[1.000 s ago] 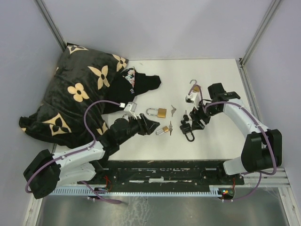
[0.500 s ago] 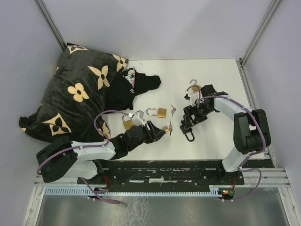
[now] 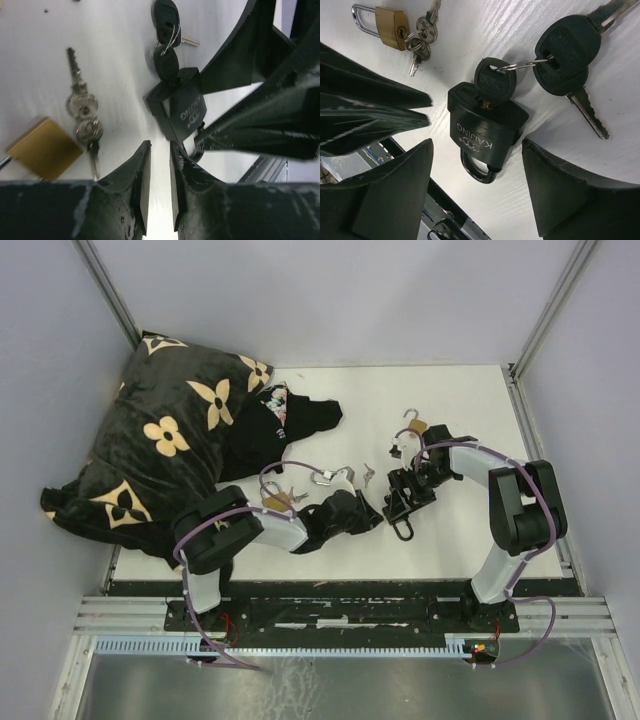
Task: Lock with the key
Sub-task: Pick up the lock from the center of the board.
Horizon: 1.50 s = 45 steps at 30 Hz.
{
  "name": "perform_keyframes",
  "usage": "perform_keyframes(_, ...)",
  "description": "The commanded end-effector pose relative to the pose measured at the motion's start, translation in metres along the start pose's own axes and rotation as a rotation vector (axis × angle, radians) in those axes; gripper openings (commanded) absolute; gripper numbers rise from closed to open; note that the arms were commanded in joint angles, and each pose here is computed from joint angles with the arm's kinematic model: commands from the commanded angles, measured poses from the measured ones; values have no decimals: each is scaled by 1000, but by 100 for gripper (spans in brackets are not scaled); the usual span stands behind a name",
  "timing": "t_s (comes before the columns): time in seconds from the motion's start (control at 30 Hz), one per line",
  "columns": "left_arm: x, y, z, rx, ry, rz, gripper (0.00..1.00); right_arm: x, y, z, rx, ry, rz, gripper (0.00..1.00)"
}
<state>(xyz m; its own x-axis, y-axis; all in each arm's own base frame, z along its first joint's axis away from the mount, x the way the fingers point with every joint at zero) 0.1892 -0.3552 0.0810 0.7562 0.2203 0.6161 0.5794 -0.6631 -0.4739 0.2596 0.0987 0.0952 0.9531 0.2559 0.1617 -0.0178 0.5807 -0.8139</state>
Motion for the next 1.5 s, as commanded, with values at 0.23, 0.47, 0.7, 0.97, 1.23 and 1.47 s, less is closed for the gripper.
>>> perform_keyframes(0.23,-5,45,-5,39,30,81,22,7,3,12,143,61,-10,68)
perform_keyframes(0.47,1,53,-6,19,24,94,22,8,-10,22,381,159,-72,47)
perform_keyframes(0.7,6,57,-5,9,27,108,22,9,-22,33,524,178,-149,50)
perform_keyframes(0.97,6,64,-2,6,26,129,22,7,-12,25,496,231,-137,54)
perform_keyframes(1.23,9,59,-1,4,31,125,23,8,-13,8,330,240,-188,29)
perform_keyframes(1.47,21,50,2,-17,3,103,26,8,-24,5,287,196,-228,16)
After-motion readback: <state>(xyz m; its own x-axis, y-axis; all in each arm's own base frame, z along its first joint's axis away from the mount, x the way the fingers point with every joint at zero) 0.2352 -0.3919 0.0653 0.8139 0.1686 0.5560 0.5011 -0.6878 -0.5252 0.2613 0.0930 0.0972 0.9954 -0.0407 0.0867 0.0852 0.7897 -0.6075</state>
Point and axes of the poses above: each gripper's point midway between its finger pads, its own y axis out along the fingers, its own z axis along the line the jaws close on, x = y × z, the point moved 8 cm from there along -y, back along the fingers, and after that the axes turned 10 degrees about y, right-handed, at the moved point
